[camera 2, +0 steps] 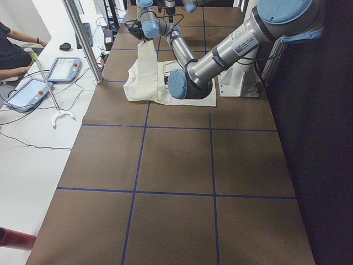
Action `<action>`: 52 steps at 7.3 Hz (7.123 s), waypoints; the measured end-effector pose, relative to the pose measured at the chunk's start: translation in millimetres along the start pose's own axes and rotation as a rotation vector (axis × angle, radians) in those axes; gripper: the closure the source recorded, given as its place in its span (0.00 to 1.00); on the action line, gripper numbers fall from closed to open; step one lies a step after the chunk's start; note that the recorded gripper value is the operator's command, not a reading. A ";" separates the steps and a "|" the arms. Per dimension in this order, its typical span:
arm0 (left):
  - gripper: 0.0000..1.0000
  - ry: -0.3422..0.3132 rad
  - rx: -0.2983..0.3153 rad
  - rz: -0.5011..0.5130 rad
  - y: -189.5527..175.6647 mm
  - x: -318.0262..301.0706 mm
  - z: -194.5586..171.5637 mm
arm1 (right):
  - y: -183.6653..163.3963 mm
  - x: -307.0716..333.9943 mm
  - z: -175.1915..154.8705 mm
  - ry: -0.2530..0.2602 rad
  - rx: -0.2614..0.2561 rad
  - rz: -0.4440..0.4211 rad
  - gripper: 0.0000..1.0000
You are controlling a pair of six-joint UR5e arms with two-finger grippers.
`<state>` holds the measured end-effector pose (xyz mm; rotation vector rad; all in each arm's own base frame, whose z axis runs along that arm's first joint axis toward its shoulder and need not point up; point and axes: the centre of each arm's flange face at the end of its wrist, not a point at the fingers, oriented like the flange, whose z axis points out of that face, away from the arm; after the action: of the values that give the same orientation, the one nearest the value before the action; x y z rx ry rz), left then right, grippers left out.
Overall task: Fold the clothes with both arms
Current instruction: 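Lift the cuff with the left gripper and carry it across the shirt, then lay the sleeve down near the far shoulder and release with left gripper, then move both grippers to the hem corners nearest the robot, then grasp both hem corners with the left and right grippers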
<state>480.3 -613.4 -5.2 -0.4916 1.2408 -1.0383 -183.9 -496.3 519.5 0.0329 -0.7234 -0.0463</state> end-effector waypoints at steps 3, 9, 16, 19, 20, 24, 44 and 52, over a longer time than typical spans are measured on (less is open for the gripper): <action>1.00 0.044 0.003 -0.013 36.1 -27.9 61.2 | -1.7 2.5 5.3 0.003 -0.008 0.009 0.00; 0.00 0.163 0.047 0.312 86.1 -125.9 174.3 | -19.8 -23.3 -4.5 -0.022 0.020 0.006 0.00; 0.00 -0.160 0.144 0.770 -61.7 -245.5 -7.4 | 98.1 -233.5 5.6 -0.208 0.055 0.224 0.00; 0.00 -0.159 0.137 0.854 -65.2 -271.4 -65.1 | 232.8 -310.6 36.7 -0.204 0.037 0.279 0.00; 0.00 -0.156 0.139 0.858 -65.3 -271.7 -68.2 | 260.7 -320.9 47.7 -0.193 0.028 0.286 0.00; 0.00 -0.153 0.142 0.864 -65.3 -271.3 -69.3 | 287.7 -323.1 68.7 -0.155 0.001 0.297 0.00; 0.17 -0.419 0.129 0.636 -34.6 -504.5 28.6 | 282.8 -326.5 27.9 -0.234 0.021 0.319 1.00; 0.63 -0.488 0.162 0.656 -44.6 -536.8 50.2 | 273.8 -323.2 21.8 -0.241 0.032 0.329 1.00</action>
<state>523.9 -190.3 329.1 -0.1672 0.7821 -0.4143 -431.8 -205.8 334.8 -0.0624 -0.9628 0.2798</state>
